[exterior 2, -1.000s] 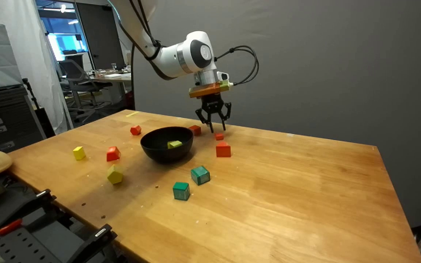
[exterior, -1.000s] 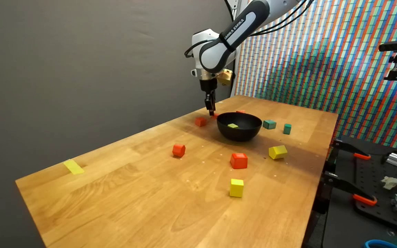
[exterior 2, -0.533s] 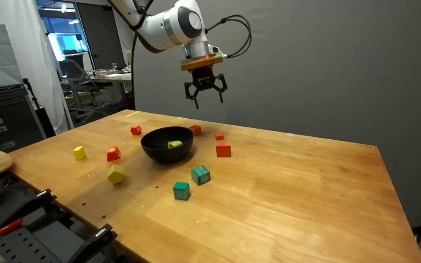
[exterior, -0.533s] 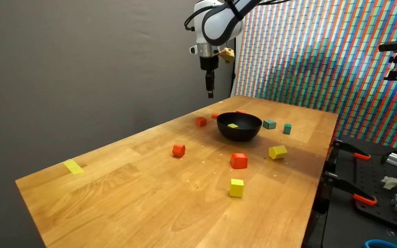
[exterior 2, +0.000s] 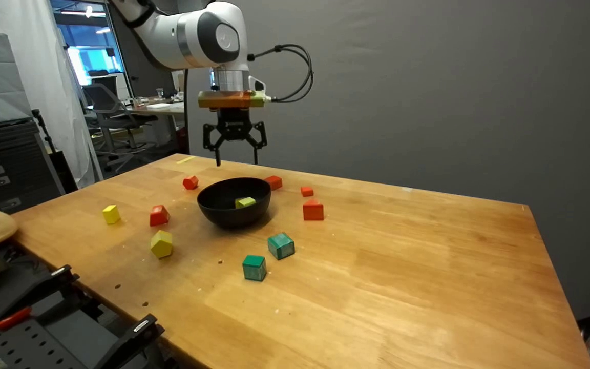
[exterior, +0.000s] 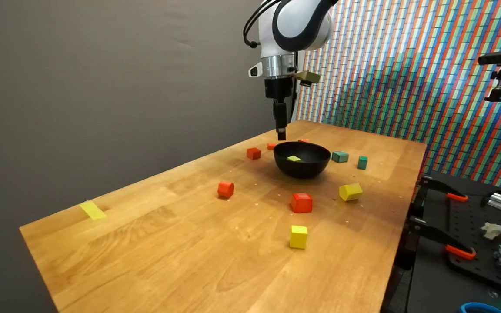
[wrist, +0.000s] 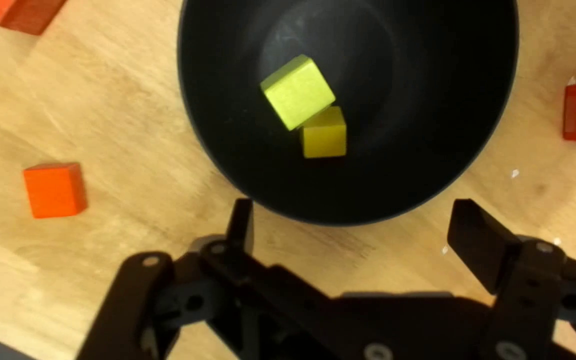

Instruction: Take the blocks in the bowl and put them on the table

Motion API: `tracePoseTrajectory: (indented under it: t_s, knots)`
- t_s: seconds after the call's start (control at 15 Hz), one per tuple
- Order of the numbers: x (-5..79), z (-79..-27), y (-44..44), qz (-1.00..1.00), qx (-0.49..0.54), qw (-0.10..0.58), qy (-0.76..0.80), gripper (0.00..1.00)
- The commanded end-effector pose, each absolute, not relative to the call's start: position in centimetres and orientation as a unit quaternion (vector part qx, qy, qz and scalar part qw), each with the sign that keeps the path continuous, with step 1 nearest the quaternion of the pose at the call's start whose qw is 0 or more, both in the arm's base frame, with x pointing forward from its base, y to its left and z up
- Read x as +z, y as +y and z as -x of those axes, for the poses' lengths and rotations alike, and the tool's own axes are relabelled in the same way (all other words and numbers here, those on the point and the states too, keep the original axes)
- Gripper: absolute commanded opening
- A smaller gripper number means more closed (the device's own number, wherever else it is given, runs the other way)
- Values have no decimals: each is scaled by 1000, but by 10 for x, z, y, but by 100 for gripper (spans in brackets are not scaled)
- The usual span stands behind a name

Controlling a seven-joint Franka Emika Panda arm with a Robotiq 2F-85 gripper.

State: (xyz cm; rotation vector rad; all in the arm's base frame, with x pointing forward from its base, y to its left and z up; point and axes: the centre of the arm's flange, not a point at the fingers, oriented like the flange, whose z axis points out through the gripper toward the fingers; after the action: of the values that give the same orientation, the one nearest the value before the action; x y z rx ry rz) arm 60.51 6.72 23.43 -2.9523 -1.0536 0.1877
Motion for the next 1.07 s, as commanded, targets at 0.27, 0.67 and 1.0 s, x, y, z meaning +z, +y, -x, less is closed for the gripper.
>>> tracePoseTrajectory:
  t_s: [0.27, 0.67, 1.0]
  knots:
    - [232, -585, 59, 946, 54, 27, -317, 100]
    - [217, -510, 14, 971, -3, 87, -221, 100]
    - [194, -523, 15, 977, 6, 78, -197, 100]
